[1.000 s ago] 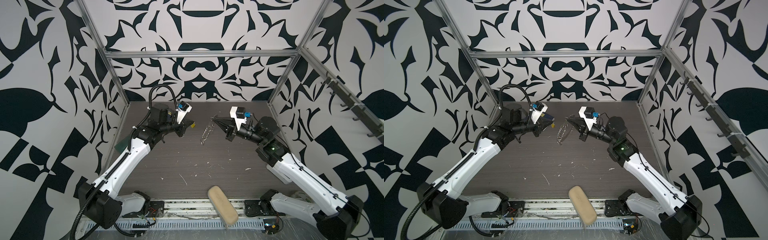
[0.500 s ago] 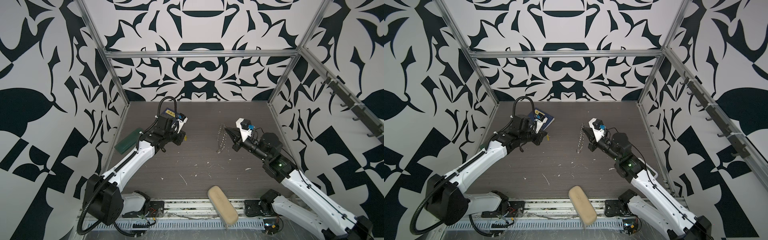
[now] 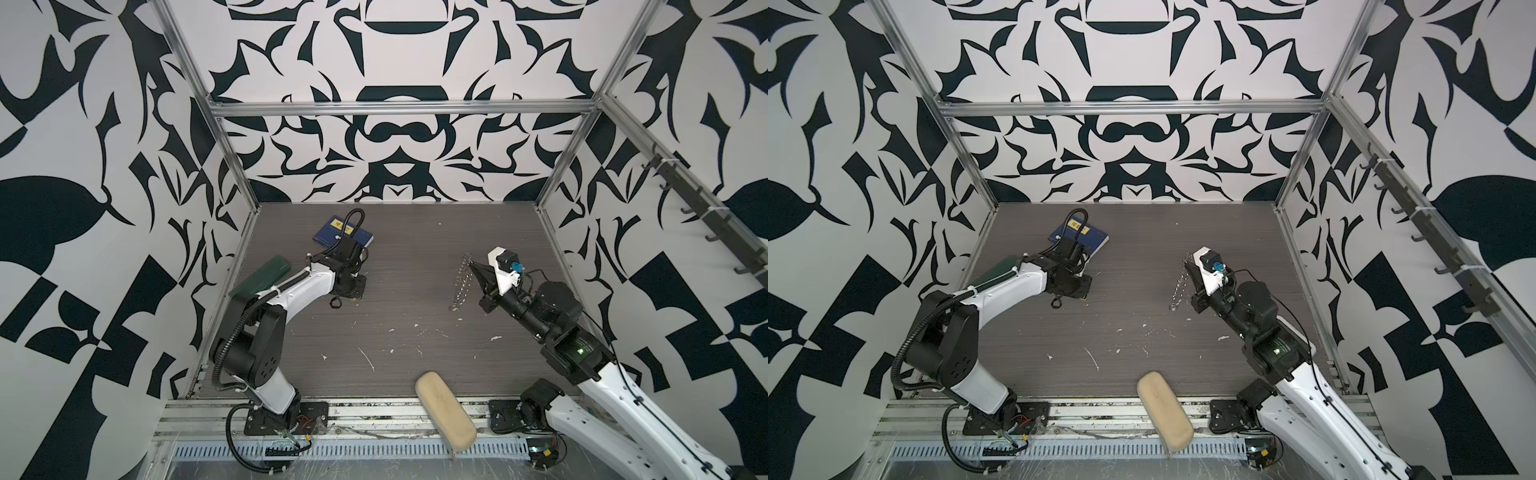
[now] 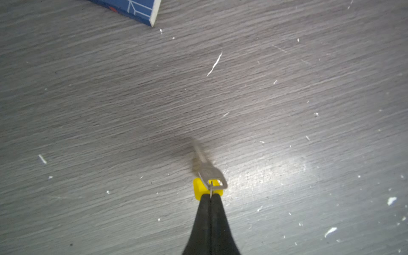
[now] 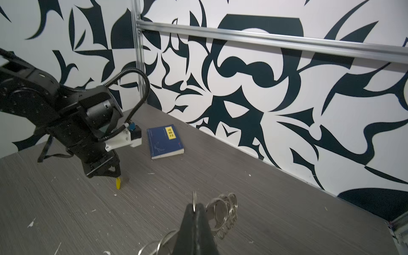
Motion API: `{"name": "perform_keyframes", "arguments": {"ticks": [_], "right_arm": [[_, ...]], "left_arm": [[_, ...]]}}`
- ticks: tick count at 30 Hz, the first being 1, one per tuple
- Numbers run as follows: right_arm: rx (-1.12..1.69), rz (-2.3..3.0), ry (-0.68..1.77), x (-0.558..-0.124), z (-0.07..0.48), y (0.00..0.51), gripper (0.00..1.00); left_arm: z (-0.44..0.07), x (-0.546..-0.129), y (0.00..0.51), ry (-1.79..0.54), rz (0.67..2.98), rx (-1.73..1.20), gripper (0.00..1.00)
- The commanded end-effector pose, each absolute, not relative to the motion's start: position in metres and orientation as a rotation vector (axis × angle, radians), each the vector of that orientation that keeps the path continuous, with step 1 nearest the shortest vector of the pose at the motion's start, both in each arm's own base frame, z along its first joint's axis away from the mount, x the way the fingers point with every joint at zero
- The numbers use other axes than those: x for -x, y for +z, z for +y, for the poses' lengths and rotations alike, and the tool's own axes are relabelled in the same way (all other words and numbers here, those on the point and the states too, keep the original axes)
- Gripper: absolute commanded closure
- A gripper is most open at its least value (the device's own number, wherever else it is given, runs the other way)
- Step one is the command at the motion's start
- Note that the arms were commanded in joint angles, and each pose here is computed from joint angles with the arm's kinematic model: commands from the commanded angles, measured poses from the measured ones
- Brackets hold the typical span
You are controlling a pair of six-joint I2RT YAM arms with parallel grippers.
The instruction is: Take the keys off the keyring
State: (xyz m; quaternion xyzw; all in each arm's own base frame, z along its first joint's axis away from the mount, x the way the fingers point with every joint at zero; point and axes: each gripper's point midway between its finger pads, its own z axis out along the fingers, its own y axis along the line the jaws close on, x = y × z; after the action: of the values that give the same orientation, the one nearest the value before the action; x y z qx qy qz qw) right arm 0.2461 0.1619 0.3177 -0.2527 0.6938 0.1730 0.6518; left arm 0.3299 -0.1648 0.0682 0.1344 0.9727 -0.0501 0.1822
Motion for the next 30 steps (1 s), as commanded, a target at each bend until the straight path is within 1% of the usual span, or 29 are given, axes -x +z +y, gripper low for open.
{"name": "perform_keyframes", "arguments": {"ticks": [1,2,4,5,6,9,10,11,14,23,27,30], "right_arm": [[0.551,1.528,0.347,-0.245,0.153,0.333,1.00],[0.553,1.535,0.338,-0.246,0.153,0.331,1.00],[0.548,1.561,0.320,-0.248,0.150,0.325,1.00],[0.546,1.579,0.311,-0.249,0.149,0.321,1.00],[0.544,1.600,0.296,-0.250,0.147,0.316,1.00],[0.540,1.646,0.279,-0.250,0.143,0.304,1.00],[0.535,1.660,0.277,-0.250,0.142,0.300,1.00],[0.532,1.672,0.276,-0.249,0.141,0.296,1.00],[0.505,1.725,0.250,-0.249,0.134,0.283,1.00],[0.419,1.860,0.172,-0.245,0.111,0.241,1.00],[0.407,1.926,0.177,-0.244,0.110,0.221,1.00],[0.379,2.002,0.124,-0.249,0.105,0.205,1.00]], "left_arm": [[-0.157,-0.331,0.059,-0.100,2.799,-0.283,1.00],[-0.157,-0.333,0.058,-0.104,2.797,-0.278,1.00],[-0.158,-0.338,0.058,-0.116,2.796,-0.270,0.90],[-0.159,-0.341,0.058,-0.124,2.796,-0.272,0.81],[-0.159,-0.344,0.060,-0.122,2.791,-0.268,0.71],[-0.163,-0.352,0.069,-0.136,2.755,-0.287,0.43],[-0.165,-0.355,0.074,-0.143,2.739,-0.293,0.36],[-0.166,-0.357,0.077,-0.144,2.728,-0.298,0.33],[-0.168,-0.362,0.089,-0.152,2.691,-0.305,0.30],[-0.179,-0.369,0.116,-0.238,2.590,-0.339,0.28],[-0.181,-0.371,0.119,-0.252,2.578,-0.339,0.27],[-0.182,-0.372,0.119,-0.257,2.579,-0.336,0.27]]}}
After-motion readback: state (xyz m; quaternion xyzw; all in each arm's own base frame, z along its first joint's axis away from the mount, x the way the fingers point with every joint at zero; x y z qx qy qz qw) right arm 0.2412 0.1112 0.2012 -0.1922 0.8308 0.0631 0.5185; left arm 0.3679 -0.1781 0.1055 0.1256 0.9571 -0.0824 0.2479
